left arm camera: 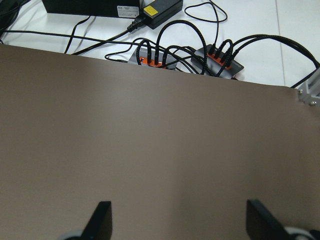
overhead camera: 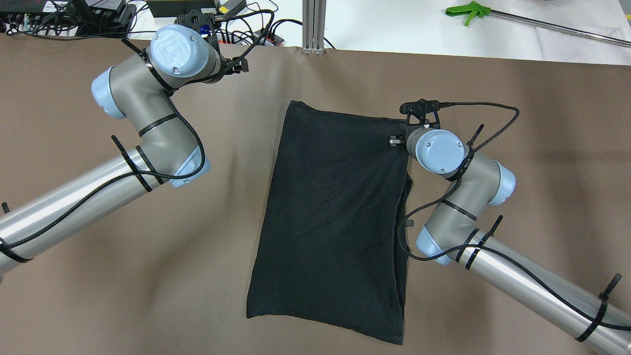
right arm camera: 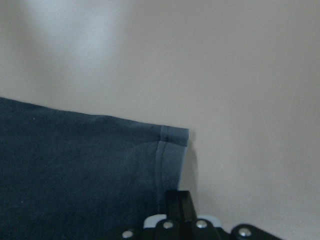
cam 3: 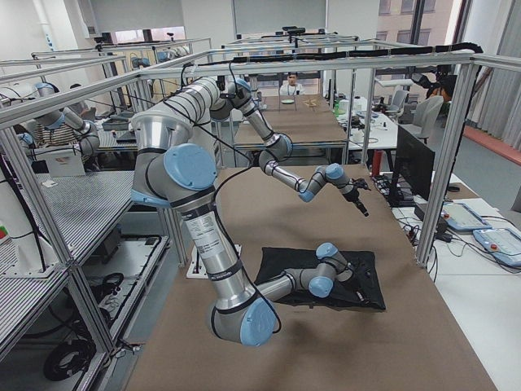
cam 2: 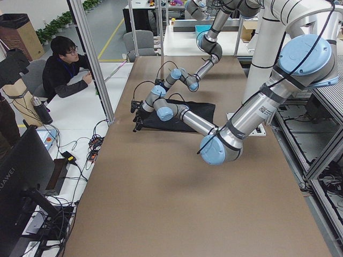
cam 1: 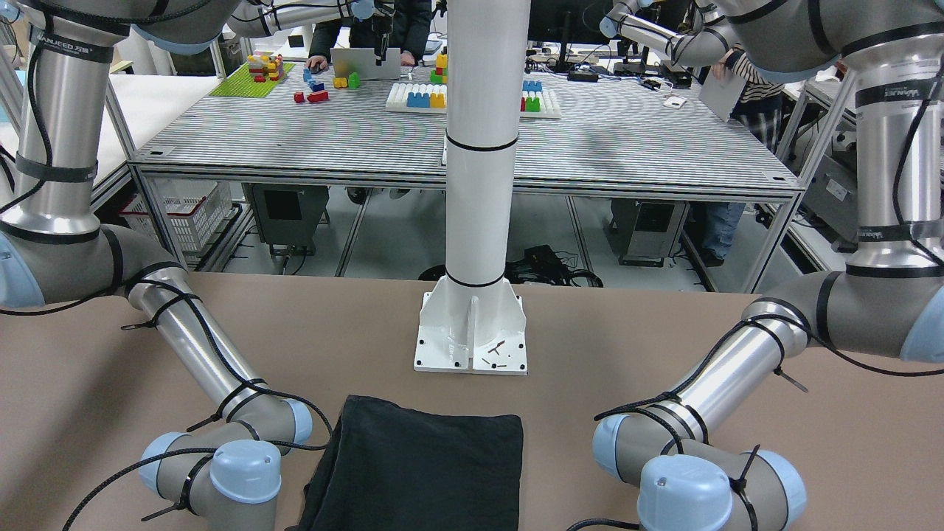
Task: Fold clothes
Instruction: 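Slide the right gripper along the shirt's side edge toward the robot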
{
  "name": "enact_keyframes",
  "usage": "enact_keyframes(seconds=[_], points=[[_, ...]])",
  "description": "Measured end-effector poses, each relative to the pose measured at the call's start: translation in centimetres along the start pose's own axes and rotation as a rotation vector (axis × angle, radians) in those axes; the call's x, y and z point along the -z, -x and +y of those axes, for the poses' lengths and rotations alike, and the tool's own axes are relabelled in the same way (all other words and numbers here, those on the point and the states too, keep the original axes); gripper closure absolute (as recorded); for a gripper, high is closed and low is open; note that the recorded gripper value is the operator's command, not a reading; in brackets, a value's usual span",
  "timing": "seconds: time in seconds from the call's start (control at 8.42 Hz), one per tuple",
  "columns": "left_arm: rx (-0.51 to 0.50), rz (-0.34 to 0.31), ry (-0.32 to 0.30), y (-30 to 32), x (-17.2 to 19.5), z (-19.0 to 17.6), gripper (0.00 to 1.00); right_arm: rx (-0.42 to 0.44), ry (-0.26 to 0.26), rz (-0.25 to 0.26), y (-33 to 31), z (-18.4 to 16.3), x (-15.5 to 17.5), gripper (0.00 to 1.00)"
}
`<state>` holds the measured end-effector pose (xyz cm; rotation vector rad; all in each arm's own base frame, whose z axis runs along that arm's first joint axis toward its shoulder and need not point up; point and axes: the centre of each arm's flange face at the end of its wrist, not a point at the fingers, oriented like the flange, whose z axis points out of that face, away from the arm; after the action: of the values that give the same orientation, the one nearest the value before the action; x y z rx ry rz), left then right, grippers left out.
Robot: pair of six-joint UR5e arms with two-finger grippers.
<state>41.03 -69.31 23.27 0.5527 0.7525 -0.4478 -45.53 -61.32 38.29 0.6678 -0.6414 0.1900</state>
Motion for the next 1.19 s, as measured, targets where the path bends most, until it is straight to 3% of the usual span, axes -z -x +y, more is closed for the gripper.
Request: enact_keyframes(seconds=[0.24,0.48,0.71,0.95,1.19], points=[[0.001,-0.001,-0.001,0.0,0.0,-0.1,0.06,-0.008,0.022,-0.023,-0.6,-1.1,0.3,0.06],[0.002,0.000,-0.002,0.0,0.0,-0.2,0.06,-0.038,0.075,-0.085,-0.3,-3.1,2.2,0.06],[0.004,0.004,-0.003,-0.3,0.2,-0.2,0.05,-0.197,0.088,-0.144,2.0,-4.2,5.6,0.06],[0.004,0.007,-0.003,-0.4,0.3,-0.2,0.05,-0.306,0.136,-0.209,5.9,-1.5,8.1,0.06],[0.008,0.011,-0.004,-0.6,0.4,-0.2,0.06,-0.314,0.193,-0.221,7.2,2.9,8.4,0.06]])
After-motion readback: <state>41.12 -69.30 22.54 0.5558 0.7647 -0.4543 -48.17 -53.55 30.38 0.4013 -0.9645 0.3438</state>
